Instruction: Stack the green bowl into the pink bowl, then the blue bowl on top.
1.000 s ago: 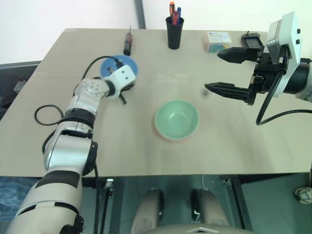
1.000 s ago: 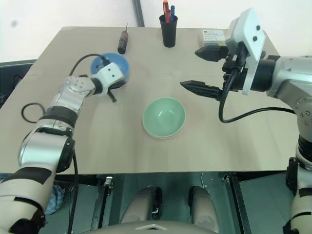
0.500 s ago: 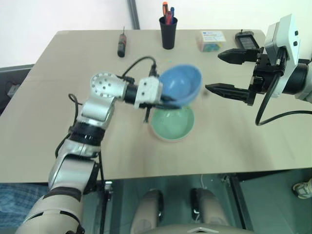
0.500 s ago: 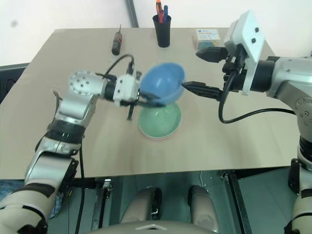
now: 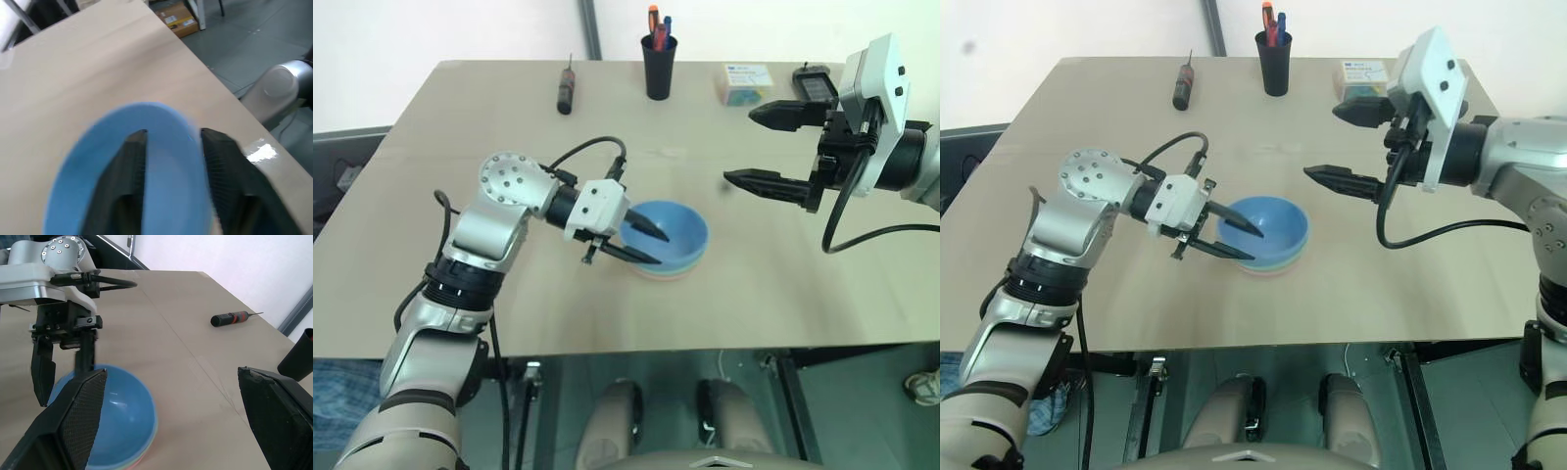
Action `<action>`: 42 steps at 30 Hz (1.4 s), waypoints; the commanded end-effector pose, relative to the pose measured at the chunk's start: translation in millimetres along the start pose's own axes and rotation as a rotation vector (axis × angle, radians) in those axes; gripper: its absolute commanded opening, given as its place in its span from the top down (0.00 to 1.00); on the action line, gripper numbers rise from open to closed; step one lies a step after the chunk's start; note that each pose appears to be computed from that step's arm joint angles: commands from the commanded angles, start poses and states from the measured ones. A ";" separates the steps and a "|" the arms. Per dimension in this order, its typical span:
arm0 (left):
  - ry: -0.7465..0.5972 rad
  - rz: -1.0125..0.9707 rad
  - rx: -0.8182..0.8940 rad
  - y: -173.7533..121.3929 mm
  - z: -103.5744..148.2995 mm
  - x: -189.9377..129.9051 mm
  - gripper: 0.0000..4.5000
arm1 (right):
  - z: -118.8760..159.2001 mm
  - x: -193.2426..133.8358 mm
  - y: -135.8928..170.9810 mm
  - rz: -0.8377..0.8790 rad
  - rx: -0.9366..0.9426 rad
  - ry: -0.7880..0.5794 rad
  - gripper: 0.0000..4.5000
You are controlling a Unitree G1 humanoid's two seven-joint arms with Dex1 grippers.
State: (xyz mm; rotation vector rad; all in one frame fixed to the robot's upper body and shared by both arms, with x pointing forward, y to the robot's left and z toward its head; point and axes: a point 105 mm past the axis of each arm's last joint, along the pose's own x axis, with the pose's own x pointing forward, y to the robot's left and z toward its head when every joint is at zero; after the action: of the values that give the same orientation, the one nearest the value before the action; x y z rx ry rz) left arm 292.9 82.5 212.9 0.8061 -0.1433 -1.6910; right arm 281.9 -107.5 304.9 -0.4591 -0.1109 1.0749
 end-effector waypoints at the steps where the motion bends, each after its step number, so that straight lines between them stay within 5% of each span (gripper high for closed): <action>1: -0.038 0.191 -0.005 23.5 9.5 -12.8 0.19 | 5.4 -4.5 -1.6 -0.015 -0.039 -0.007 0.00; 4: -0.071 0.296 -0.071 31.3 8.1 -21.8 0.02 | 0.0 -8.0 -1.6 -0.022 -0.027 0.006 0.00; 11: -0.038 0.578 -0.276 23.8 -18.0 -56.2 0.02 | -41.6 -33.5 2.9 -0.065 0.041 0.036 0.00; 19: 0.054 0.762 -0.348 -16.6 -36.3 -90.6 0.02 | -83.4 -64.5 11.4 -0.055 0.118 0.079 0.00; 42: 0.108 0.820 -0.394 -63.0 -45.6 -111.3 0.02 | -98.9 -77.8 25.4 0.088 0.121 0.017 0.00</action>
State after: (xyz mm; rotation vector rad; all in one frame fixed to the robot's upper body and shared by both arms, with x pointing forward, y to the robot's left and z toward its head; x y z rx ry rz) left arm 277.9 214.8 182.9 0.3931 -0.0026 -0.8622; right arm 259.6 -199.2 204.5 -0.3403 0.0421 1.1363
